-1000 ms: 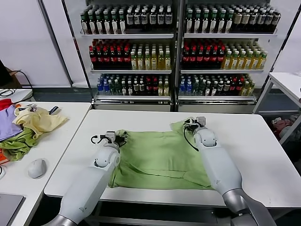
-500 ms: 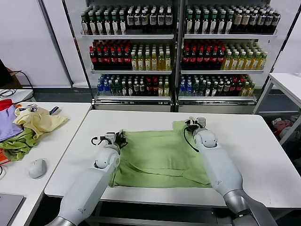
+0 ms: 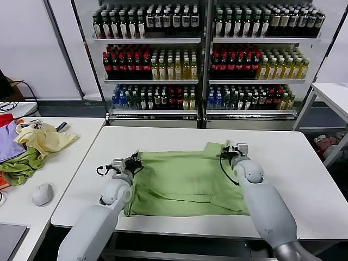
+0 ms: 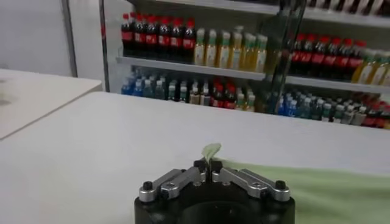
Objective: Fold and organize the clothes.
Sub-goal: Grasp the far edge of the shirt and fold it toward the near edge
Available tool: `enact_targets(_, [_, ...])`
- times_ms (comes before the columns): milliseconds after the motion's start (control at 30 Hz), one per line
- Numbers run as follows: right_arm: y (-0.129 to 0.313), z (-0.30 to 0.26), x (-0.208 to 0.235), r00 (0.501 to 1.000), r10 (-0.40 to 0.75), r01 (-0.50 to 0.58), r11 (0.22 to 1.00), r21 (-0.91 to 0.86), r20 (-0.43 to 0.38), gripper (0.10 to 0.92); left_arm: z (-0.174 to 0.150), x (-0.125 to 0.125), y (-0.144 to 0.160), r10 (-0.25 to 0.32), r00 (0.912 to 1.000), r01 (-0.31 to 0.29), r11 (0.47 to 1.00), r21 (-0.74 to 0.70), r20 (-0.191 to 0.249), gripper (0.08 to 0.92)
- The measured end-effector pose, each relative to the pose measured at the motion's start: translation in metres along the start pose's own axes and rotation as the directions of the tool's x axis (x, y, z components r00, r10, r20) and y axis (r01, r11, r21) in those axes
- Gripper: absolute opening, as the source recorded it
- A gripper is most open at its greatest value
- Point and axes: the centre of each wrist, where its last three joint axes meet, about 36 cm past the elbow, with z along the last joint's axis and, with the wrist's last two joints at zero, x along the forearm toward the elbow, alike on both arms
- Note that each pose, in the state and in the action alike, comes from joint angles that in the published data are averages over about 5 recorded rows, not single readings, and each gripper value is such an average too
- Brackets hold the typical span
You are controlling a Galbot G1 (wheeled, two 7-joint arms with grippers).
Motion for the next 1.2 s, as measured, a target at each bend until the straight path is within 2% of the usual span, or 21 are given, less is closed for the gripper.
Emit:
enact_targets(200, [-0.004,-0.004,0.041,0.997,-0.027,0.027,1.000,-0.002,0.066,0.121,-0.002,0.027,0.003,0.034,0.9987,-0.035,0.999,0.030,0.037,0.092])
enact_targets(367, [-0.007,0.005,0.075,0.995,-0.030,0.031,1.000,-0.008,0.096,0.121,0.004,0.054,0.005,0.056,0.9974,-0.058,0.998,0.036,0.046,0.092])
enact_targets(500, [-0.010,0.019,0.102,0.995,-0.020,0.022,0.999,-0.023,0.102,0.121,0.012,0.075,0.005,0.072,0.9968,-0.073,0.997,0.033,0.035,0.092])
enact_targets(800, [-0.012,0.056,0.142,0.997,0.029,-0.027,0.999,-0.040,0.064,0.121,0.033,0.106,0.005,0.085,0.9961,-0.085,0.996,-0.003,-0.025,0.096])
enact_targets(933, [-0.007,0.068,0.154,0.998,0.043,-0.042,0.999,-0.029,0.048,0.160,0.036,0.115,0.002,0.084,0.9959,-0.085,0.996,-0.025,-0.031,0.170])
enact_targets(1200, [-0.002,0.080,0.177,0.996,0.073,-0.073,0.997,0.009,0.059,0.384,0.038,0.131,-0.006,0.063,0.9980,-0.063,0.996,-0.059,0.002,0.394])
